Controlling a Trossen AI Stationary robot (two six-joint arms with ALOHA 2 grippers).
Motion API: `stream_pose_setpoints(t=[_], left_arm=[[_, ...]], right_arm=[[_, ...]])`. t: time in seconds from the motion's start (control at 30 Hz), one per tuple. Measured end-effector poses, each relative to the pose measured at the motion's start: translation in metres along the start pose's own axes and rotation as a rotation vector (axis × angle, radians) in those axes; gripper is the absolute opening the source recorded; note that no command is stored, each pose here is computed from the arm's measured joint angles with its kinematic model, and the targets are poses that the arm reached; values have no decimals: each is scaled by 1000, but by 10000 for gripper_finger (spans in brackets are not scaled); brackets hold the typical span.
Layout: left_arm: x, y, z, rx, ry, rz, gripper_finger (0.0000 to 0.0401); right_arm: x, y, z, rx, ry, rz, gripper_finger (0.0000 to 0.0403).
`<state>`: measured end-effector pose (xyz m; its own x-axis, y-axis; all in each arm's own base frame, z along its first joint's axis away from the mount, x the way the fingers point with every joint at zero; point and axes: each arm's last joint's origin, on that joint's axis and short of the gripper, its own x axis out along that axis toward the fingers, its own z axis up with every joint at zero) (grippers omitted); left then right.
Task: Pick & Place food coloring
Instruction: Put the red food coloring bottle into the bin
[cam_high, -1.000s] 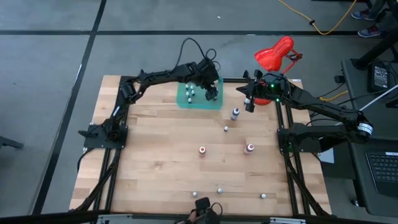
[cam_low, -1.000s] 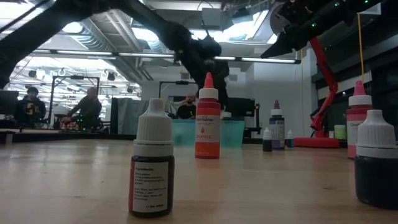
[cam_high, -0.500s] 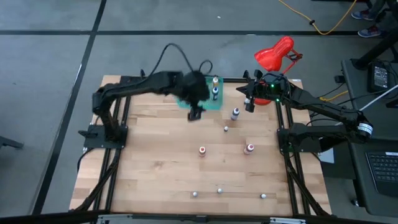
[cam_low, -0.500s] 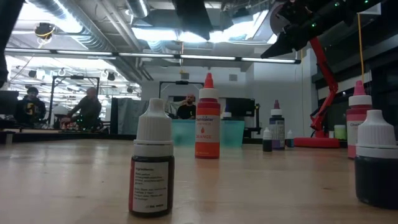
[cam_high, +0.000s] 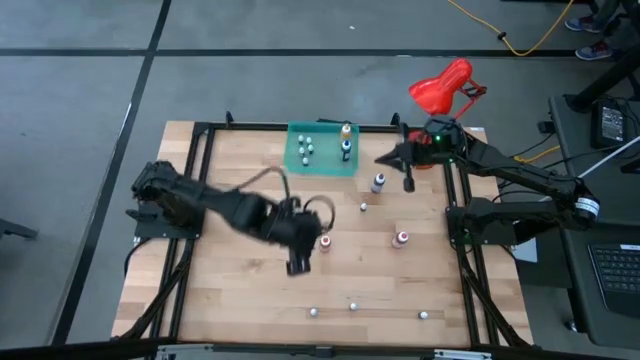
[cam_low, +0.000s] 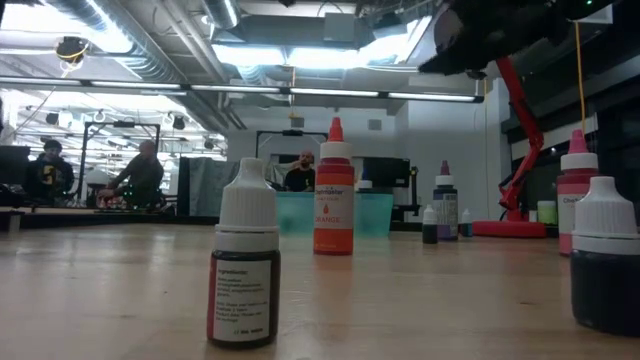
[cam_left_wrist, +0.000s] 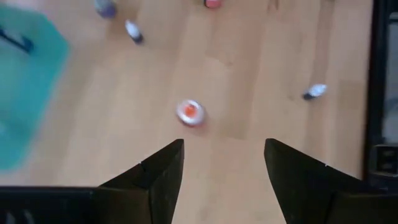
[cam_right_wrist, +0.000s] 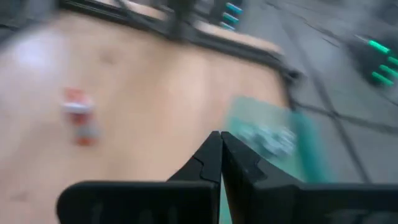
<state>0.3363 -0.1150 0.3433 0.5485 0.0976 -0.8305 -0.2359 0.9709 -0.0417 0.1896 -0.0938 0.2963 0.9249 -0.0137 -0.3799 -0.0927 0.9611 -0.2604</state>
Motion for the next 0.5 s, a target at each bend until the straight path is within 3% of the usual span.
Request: stream_pose_setpoints(t=[0.1,0.3,0.5], left_arm=[[1,-28,-22,-78,1,-28,216],[7,-77,-61,-149,-92,-72,216],[31,-105,-97,-151,-47,-60,216]], right_arm=[[3,10,5,-25,-56,129,12],[11,35,16,-79,-94,250,12],[13,55,25,-46,-82,252,12]])
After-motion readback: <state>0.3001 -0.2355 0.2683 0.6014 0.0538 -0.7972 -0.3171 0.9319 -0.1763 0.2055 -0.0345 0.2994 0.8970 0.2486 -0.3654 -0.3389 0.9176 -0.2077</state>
